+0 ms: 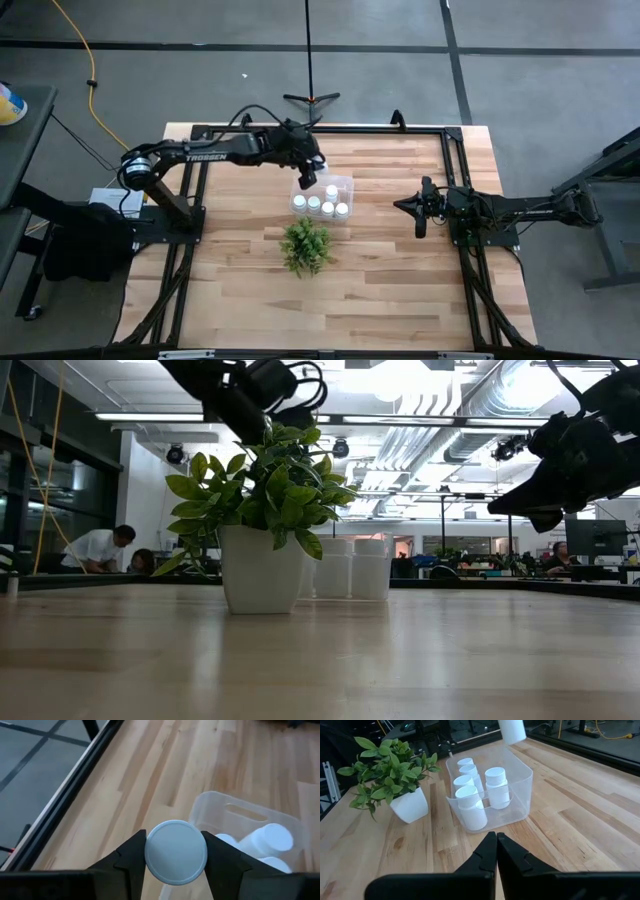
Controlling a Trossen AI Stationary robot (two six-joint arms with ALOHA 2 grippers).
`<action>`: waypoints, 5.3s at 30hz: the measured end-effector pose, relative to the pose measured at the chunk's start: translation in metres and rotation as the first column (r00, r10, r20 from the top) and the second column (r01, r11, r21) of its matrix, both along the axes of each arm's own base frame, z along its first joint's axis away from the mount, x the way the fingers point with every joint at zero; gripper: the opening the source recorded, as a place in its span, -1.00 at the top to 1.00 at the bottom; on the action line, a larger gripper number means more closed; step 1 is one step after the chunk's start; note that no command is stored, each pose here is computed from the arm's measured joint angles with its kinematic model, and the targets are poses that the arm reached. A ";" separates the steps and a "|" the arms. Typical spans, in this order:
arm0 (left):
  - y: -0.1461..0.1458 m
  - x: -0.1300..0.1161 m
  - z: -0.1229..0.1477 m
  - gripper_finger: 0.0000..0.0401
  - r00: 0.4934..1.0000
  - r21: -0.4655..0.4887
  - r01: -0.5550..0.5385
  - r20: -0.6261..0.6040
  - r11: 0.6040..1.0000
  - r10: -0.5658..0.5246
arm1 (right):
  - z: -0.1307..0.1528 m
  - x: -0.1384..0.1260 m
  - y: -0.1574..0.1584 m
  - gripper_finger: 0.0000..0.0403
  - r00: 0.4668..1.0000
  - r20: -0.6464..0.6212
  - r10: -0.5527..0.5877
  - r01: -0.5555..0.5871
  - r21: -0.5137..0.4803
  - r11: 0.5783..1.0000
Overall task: Pick and place pill bottles into a basket
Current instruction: Put the white pill bottle in the transparent bin, then return to Home Position
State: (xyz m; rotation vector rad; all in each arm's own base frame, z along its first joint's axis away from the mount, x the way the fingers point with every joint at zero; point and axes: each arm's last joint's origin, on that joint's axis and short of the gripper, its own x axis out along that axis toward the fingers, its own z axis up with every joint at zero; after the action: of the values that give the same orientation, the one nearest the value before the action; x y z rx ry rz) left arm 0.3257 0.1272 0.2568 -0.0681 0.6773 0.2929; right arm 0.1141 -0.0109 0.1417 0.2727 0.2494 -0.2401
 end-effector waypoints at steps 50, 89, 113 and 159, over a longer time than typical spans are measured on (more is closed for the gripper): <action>-0.026 0.001 -0.061 0.00 0.974 -0.056 0.153 -0.157 0.987 -0.160 | -0.001 0.000 0.000 1.00 1.000 -0.006 0.001 -0.001 0.000 1.000; -0.029 -0.007 0.090 0.40 0.935 0.094 0.084 0.336 0.992 -0.111 | -0.001 0.000 0.002 0.99 0.999 -0.008 0.052 -0.052 0.016 0.999; -0.079 -0.179 -0.045 0.80 0.771 0.062 0.150 0.618 0.987 -0.156 | 0.020 0.003 0.003 0.99 0.971 0.203 0.129 -0.126 -0.029 0.992; -0.132 -0.229 -0.082 0.89 0.703 0.076 0.133 0.696 0.988 -0.148 | 0.039 0.003 0.004 1.00 0.918 0.344 0.196 -0.118 -0.235 0.965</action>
State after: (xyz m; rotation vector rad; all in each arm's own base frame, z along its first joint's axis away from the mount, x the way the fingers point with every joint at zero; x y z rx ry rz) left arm 0.0963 -0.0049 0.1752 -0.1010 -0.0920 0.1038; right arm 0.1168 -0.0067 0.1802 0.0822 -0.1245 -0.0504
